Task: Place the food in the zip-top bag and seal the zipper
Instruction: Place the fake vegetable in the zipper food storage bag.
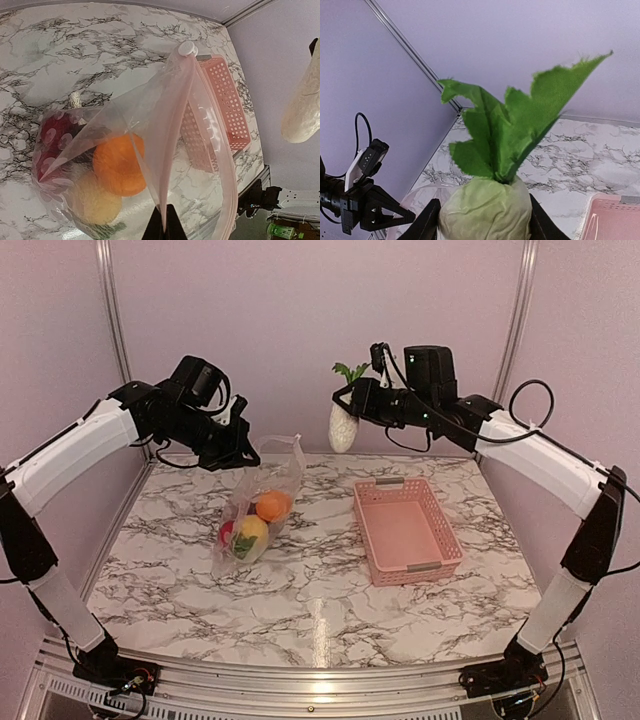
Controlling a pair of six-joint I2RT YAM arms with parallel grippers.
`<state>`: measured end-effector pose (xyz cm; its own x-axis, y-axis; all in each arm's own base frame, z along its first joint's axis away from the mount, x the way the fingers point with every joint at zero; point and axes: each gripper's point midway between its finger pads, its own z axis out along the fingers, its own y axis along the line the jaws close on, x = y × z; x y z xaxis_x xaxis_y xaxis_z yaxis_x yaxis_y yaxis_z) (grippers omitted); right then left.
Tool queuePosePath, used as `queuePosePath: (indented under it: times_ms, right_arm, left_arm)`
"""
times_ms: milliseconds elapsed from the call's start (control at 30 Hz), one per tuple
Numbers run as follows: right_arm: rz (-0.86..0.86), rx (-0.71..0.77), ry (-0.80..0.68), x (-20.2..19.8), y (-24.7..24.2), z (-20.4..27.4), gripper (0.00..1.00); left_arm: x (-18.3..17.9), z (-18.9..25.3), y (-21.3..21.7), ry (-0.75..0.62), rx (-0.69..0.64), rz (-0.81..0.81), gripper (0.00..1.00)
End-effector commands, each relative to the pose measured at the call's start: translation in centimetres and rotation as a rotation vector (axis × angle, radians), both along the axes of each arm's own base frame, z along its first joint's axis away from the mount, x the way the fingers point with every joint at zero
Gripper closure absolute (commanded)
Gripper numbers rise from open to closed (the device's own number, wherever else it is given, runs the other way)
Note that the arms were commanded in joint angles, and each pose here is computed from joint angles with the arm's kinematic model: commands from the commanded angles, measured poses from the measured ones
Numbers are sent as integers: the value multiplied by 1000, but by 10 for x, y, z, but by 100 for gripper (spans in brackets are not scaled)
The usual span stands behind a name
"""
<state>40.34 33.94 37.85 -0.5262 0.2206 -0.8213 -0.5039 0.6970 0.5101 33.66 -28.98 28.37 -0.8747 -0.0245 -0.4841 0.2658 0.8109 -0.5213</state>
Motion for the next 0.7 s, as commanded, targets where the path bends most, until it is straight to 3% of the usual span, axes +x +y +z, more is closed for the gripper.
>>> queuePosePath:
  times_ms: [0,667]
  right_arm:
    - [31,92,-115,-11,32,38,64]
    - [97,148,-160,-32,105,27,63]
  left_arm:
    - [2,6,-4,3,-21,-25,100]
    - [-6,27,-1,-11,-71,-13,100]
